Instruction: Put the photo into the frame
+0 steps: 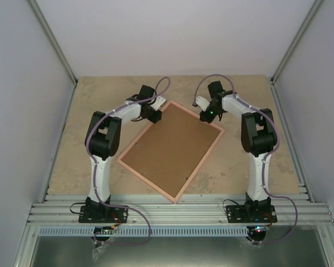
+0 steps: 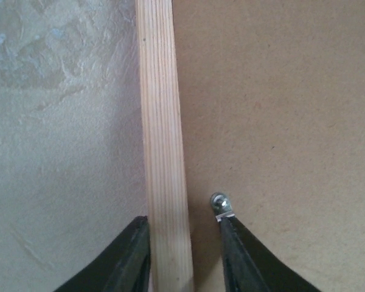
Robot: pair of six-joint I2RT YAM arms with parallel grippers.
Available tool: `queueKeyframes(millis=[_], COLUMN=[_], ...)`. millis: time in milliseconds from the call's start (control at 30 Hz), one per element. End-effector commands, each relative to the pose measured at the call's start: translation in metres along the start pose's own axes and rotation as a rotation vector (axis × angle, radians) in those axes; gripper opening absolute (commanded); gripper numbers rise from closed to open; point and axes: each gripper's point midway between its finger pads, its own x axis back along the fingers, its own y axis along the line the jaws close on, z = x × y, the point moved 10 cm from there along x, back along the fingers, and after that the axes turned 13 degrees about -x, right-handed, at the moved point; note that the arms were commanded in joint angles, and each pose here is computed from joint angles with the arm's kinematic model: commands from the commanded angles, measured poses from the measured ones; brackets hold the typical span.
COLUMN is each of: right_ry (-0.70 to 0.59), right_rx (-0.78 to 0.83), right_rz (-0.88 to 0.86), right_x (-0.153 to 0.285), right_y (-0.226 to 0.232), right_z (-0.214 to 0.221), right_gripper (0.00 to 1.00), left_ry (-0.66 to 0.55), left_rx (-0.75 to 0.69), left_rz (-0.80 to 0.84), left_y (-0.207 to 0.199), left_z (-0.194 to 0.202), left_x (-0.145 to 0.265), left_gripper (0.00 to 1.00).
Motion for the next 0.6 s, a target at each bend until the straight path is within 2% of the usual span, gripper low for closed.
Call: queueKeyframes(millis=[0,133,267,567], right_ry=[-0.017,-0.021,-0.027,-0.017], right_rx=[0.044,0.056,0.065,0.07], right_rz=[-0.005,-0.017,-0.039,-0.03], right_x=[0.001,0.002,0.003,0.001], right_y=[0.003,0.004,0.006,0.007], right_z=[-0.004,-0.004,-0.003,0.001], right_gripper=[0.01,0.0,0.01,0.0], left_ry=[0.111,0.114,0.101,-0.06], left_rx=[-0.058,-0.074,-0.074,-0.005], left_rz=[0.002,-0.012,-0.016,0.01], left_y=[-0.005,-0.003,-0.002,0.012], left_z=[0.016,0.014,0.012,-0.013], left_x=[-0.013,-0.014,-0.013,0.029], left_gripper=[0.28,0.22,0.19,0.27])
